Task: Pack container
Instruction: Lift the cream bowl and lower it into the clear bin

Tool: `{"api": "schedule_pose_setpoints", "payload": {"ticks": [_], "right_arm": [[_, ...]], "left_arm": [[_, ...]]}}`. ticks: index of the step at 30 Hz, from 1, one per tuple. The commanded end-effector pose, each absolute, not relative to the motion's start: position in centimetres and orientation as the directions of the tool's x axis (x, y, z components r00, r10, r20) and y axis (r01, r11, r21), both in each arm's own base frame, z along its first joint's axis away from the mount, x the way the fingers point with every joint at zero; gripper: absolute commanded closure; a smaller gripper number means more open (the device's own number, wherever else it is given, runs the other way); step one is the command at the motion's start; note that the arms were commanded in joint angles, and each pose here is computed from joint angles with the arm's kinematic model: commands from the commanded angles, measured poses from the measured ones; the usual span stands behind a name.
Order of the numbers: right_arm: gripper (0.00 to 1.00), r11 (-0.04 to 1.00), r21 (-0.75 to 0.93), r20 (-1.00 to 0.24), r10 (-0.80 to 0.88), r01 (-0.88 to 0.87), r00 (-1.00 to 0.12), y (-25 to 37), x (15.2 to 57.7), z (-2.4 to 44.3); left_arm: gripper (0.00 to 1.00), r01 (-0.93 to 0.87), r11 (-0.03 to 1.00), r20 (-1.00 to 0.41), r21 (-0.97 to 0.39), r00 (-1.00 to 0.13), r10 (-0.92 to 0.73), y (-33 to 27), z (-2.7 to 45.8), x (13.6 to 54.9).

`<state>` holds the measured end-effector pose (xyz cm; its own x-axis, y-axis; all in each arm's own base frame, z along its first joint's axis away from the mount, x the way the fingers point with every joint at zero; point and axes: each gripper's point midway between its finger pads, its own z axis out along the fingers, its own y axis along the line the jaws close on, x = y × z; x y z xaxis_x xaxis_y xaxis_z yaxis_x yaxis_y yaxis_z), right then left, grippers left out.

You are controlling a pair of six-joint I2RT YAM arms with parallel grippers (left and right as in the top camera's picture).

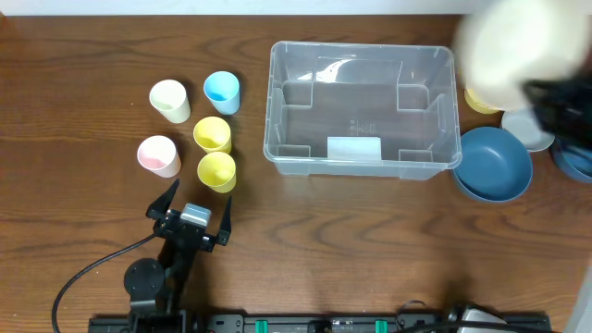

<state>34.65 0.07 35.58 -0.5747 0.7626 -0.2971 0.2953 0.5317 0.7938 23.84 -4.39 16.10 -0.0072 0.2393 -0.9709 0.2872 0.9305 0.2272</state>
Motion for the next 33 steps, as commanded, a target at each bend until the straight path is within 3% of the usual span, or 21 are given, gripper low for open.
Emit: {"api": "schedule_pose_setpoints", "payload": {"ticks": [1, 6, 13, 22, 33], "right_arm": [[0.98, 0.613, 0.714, -0.349, 0.730, 0.338, -0.588, 4.2, 35.9, 34.2], [0.99, 0.700, 0.599, -0.364, 0.670, 0.388, -0.647, 8.7, 38.2, 29.7], [0.99, 0.733, 0.492, -0.252, 0.637, 0.470, -0.729, 12.1, 40.3, 22.1], [0.99, 0.779, 0.368, -0.133, 0.584, 0.507, -0.801, 14.8, 40.8, 14.3], [0.98, 0.818, 0.257, -0.044, 0.541, 0.514, -0.840, 16.7, 40.0, 8.1]], "left_arm": [[0.02, 0.299, 0.927, -0.967, 0.227, -0.048, 0.252, -4.4, 14.5, 23.8], [0.02, 0.299, 0.927, -0.967, 0.227, -0.048, 0.252, -4.4, 14.5, 23.8], [0.02, 0.299, 0.927, -0.967, 0.227, -0.048, 0.252, -4.4, 14.5, 23.8], [0.02, 0.299, 0.927, -0.967, 0.227, -0.048, 0.252, -4.4, 14.5, 23.8], [0.02, 0.299, 0.927, -0.967, 0.227, -0.048, 0.252, -4.4, 14.5, 23.8]]}}
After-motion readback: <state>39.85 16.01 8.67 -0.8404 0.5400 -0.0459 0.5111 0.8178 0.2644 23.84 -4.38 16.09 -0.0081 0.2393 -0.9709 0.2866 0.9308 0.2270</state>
